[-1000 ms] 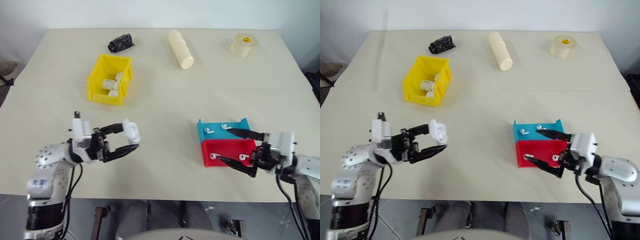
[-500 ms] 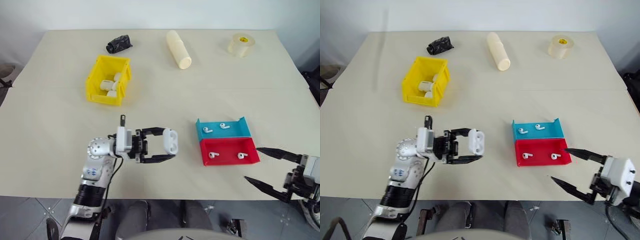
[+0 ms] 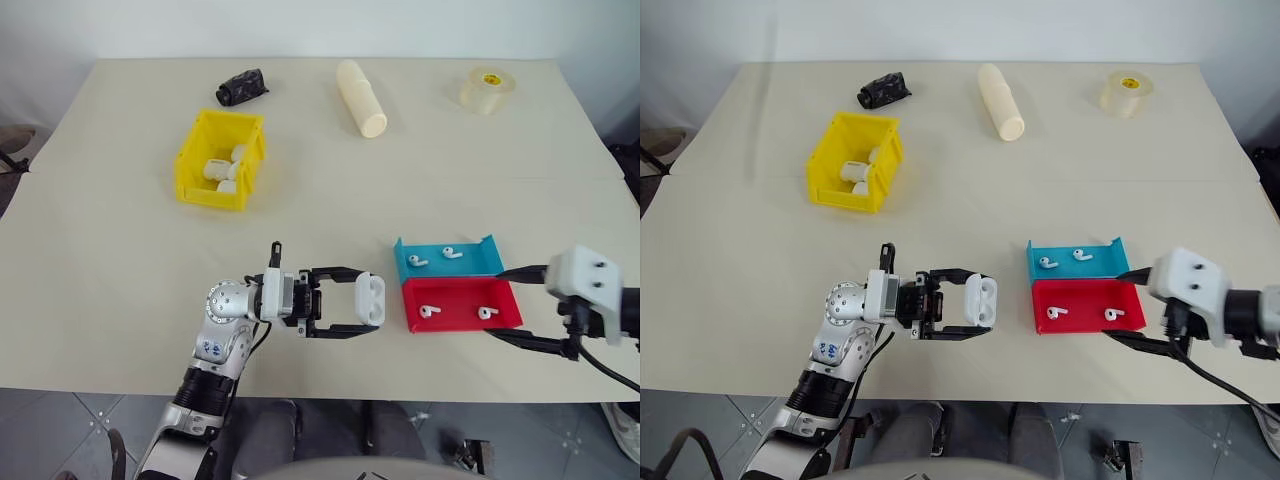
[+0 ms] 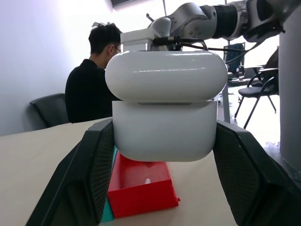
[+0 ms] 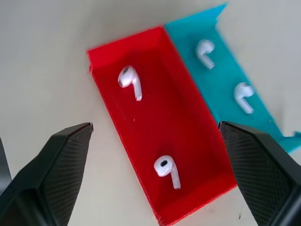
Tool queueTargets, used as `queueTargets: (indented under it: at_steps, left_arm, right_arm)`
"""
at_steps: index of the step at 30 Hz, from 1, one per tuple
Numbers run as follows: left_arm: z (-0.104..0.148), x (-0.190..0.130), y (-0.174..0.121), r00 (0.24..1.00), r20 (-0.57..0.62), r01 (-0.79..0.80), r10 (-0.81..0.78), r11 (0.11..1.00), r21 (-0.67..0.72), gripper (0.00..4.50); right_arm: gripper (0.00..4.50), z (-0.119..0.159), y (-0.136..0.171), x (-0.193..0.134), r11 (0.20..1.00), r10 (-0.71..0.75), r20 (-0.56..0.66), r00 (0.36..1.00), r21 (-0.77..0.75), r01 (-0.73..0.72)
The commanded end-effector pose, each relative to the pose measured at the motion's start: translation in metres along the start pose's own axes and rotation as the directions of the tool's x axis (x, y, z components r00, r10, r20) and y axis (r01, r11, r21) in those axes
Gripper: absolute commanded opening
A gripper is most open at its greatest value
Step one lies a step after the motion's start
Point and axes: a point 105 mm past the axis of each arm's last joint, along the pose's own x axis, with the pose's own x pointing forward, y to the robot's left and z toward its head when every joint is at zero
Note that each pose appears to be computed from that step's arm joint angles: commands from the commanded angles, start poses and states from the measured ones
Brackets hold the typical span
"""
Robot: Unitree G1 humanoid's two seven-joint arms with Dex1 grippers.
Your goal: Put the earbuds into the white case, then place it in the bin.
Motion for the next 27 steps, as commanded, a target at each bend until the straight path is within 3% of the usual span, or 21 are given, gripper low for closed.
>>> queueTargets:
  at_steps: [1,6,14,17,24,27]
  left_arm:
    - [0.003,0.004,-0.002,1.000,0.011,-0.002,0.002,1.000,0.018,2.78]
    - [0.003,0.005,-0.001,1.000,0.012,-0.026,0.026,0.999,0.024,2.78]
    - [0.003,0.005,-0.004,0.999,0.005,-0.038,0.038,0.999,0.017,2.78]
    - [0.003,0.005,-0.004,0.999,0.003,-0.039,0.039,0.999,0.016,2.78]
    - [0.003,0.004,-0.004,0.999,-0.003,-0.044,0.044,0.999,0.014,2.78]
    - [0.003,0.004,-0.003,0.999,-0.004,-0.044,0.045,0.999,0.012,2.78]
  right_arm:
    - [4.50,0.000,-0.002,0.006,0.995,0.041,-0.108,0.993,-0.087,-0.051]
    - [4.50,-0.006,-0.014,0.012,0.967,0.060,-0.242,0.968,-0.228,-0.116]
    - [4.50,-0.016,-0.019,0.020,0.939,0.091,-0.298,0.950,-0.293,-0.182]
    - [3.84,-0.020,-0.019,0.024,0.933,0.099,-0.302,0.948,-0.303,-0.194]
    - [1.44,-0.023,-0.022,0.029,0.932,0.103,-0.314,0.944,-0.302,-0.202]
    - [1.44,-0.026,-0.023,0.029,0.926,0.103,-0.333,0.937,-0.312,-0.212]
